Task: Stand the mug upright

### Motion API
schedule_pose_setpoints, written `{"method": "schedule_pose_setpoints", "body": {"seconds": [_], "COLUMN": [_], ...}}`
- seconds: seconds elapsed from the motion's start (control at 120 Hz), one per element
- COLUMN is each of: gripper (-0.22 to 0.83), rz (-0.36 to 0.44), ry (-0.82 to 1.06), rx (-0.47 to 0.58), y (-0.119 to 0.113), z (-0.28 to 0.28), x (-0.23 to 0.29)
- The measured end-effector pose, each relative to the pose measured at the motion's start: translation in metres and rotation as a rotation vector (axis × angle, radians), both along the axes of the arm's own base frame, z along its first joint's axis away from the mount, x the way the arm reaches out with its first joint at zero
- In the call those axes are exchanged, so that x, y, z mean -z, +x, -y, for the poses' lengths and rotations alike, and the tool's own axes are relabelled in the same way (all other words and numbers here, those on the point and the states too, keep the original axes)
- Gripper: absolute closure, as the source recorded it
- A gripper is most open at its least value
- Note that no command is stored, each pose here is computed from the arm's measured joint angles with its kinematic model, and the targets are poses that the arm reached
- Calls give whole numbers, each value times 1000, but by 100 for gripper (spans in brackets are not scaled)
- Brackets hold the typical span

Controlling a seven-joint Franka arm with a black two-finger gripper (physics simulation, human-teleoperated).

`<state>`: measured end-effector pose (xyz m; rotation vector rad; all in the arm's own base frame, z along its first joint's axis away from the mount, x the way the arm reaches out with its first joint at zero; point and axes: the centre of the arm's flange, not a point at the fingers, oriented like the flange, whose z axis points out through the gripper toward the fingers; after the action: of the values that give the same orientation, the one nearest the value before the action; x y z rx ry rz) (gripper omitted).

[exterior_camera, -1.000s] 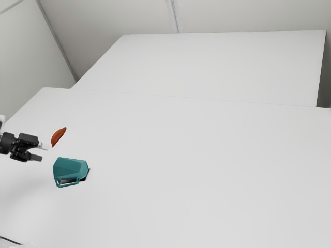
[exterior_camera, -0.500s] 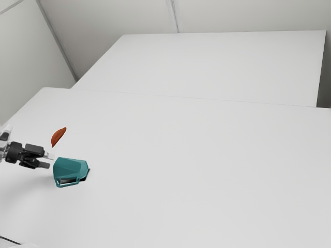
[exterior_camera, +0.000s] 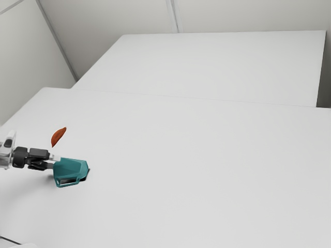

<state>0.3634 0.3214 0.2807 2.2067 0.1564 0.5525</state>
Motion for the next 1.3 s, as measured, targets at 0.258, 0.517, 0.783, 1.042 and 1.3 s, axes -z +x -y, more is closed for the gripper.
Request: {"method": "schedule_pose_setpoints", "body": {"seconds": [0.258, 0.517, 0.783, 1.042, 1.3], "gripper": [3, 3, 13, 40, 64], "rz": [28, 45, 61, 77, 91], "ry": [-5, -1, 5, 8, 5], "rx": [34, 65, 90, 104, 117], "y": [1, 3, 7, 9, 10], "z": [10, 17, 22, 24, 26], "x": [7, 11, 10, 7, 3]}}
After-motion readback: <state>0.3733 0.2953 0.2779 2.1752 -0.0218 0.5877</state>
